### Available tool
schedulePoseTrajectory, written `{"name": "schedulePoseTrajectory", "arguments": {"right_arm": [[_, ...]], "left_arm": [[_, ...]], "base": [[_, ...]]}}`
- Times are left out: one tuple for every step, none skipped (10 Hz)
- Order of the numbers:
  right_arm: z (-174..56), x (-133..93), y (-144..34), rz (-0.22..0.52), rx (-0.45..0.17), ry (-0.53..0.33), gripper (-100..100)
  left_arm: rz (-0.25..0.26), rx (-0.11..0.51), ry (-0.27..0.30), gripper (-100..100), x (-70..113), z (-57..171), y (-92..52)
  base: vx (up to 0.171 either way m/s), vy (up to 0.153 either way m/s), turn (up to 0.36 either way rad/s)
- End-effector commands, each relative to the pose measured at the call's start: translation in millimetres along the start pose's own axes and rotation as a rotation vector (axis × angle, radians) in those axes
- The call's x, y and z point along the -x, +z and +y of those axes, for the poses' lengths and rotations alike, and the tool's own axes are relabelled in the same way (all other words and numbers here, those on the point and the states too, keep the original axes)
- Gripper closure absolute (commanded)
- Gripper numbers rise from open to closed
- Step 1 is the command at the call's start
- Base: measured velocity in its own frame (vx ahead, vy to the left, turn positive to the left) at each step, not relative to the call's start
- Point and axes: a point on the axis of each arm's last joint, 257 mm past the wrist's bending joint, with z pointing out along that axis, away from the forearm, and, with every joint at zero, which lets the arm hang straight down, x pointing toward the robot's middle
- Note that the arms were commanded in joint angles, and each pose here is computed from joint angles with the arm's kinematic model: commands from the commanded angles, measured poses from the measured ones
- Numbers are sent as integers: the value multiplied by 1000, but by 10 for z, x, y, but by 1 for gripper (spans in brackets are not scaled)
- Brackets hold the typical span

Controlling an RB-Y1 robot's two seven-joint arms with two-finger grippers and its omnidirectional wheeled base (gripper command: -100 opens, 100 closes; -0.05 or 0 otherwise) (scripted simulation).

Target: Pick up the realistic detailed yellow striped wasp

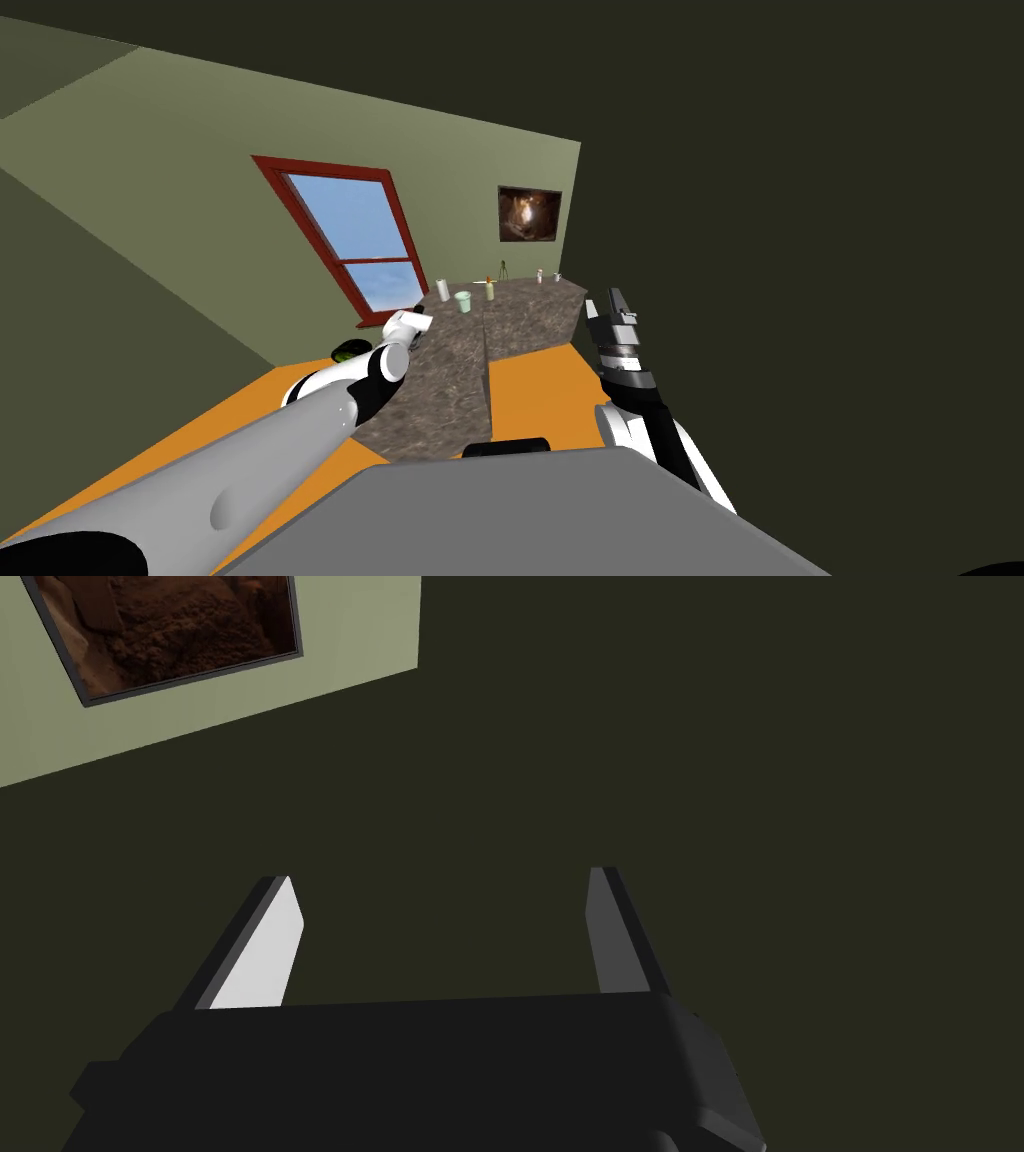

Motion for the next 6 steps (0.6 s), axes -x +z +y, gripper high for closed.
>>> {"name": "schedulePoseTrajectory", "arguments": {"right_arm": [[0, 0, 0, 0, 0, 0, 0], [0, 0, 0, 0, 0, 0, 0], [0, 0, 0, 0, 0, 0, 0], [0, 0, 0, 0, 0, 0, 0], [0, 0, 0, 0, 0, 0, 0], [0, 0, 0, 0, 0, 0, 0]], "left_arm": [[22, 13, 22, 100, -40, -64, 44], [22, 13, 43, 100, -40, -64, 44], [41, 22, 57, 100, -72, -129, 83], [41, 22, 72, 100, -72, -129, 83], [61, 29, 77, 100, -104, -198, 120], [61, 29, 100, 100, -104, -198, 120]], "base": [[122, -125, 202], [85, -114, 146], [52, -139, 225], [38, -142, 138], [63, -182, 209], [64, -135, 155]]}}
